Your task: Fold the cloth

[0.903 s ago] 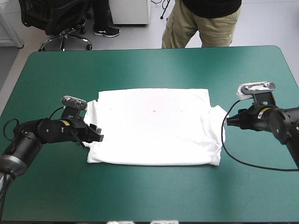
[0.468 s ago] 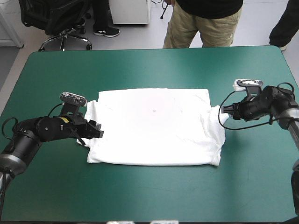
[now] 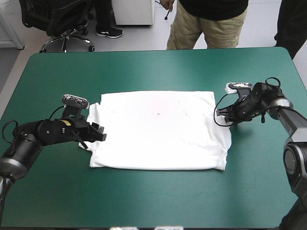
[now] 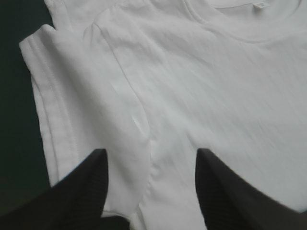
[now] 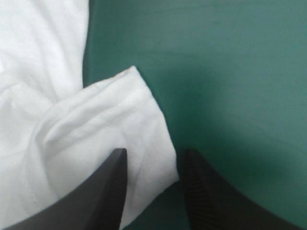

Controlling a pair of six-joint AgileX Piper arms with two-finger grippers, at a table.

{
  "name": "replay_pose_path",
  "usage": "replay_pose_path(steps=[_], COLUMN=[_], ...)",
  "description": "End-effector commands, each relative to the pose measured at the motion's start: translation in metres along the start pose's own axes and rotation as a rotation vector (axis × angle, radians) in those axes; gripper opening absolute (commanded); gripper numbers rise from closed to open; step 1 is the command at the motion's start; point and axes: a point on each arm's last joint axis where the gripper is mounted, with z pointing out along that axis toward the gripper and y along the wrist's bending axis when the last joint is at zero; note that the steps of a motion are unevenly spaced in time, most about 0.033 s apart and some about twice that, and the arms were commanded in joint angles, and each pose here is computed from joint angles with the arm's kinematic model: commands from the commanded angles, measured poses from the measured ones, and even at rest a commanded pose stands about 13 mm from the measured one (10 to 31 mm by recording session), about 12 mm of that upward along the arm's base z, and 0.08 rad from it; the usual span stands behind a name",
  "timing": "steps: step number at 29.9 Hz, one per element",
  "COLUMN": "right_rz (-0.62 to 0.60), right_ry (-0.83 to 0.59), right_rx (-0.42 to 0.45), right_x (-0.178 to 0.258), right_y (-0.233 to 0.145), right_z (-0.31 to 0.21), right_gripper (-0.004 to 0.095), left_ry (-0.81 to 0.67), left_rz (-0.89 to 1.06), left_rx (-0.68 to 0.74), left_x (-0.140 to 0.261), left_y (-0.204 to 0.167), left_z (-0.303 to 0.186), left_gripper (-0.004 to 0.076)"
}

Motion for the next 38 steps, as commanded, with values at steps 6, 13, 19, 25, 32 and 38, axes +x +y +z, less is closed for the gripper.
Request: replay_pose_path(steps=[6, 13, 19, 25, 32, 38], right_rz=[-0.042, -0.060, -0.147, -0.235, -0.311, -0.363], right_ry=[-0.124, -0.296, -0.327, -0.273, -0.105, -0.025], right_rx=[0.000, -0.001, -0.120, -0.182, -0.217, -0.088], right_x=[-0.013, -0.029, -0.037, -0.034, -0.031, -0.027], right_y=[0.008, 0.019, 0.043, 0.083, 0.123, 0.128], right_z=[-0.029, -0.090, -0.127, -0.106, -0.039, 0.004], right_gripper=[-0.0015, -0.0015, -0.0015, -0.0015, -0.0015, 0.0018], left_ry=[-0.093, -0.093, -0.092, -0.082, -0.056, -0.057], left_rz=[-0.015, -0.011, -0.007, -0.007, 0.009, -0.052], left_rx=[-0.008, -0.010, -0.012, -0.008, -0.026, -0.023], left_x=[-0.013, -0.013, -0.013, -0.012, -0.010, -0.010], left_y=[-0.001, -0.001, -0.001, -0.001, 0.000, 0.000], left_z=[-0.011, -0.011, -0.011, -0.011, -0.011, -0.011], left_gripper=[0.0403, 0.0403, 0.0403, 0.0403, 0.0403, 0.0403])
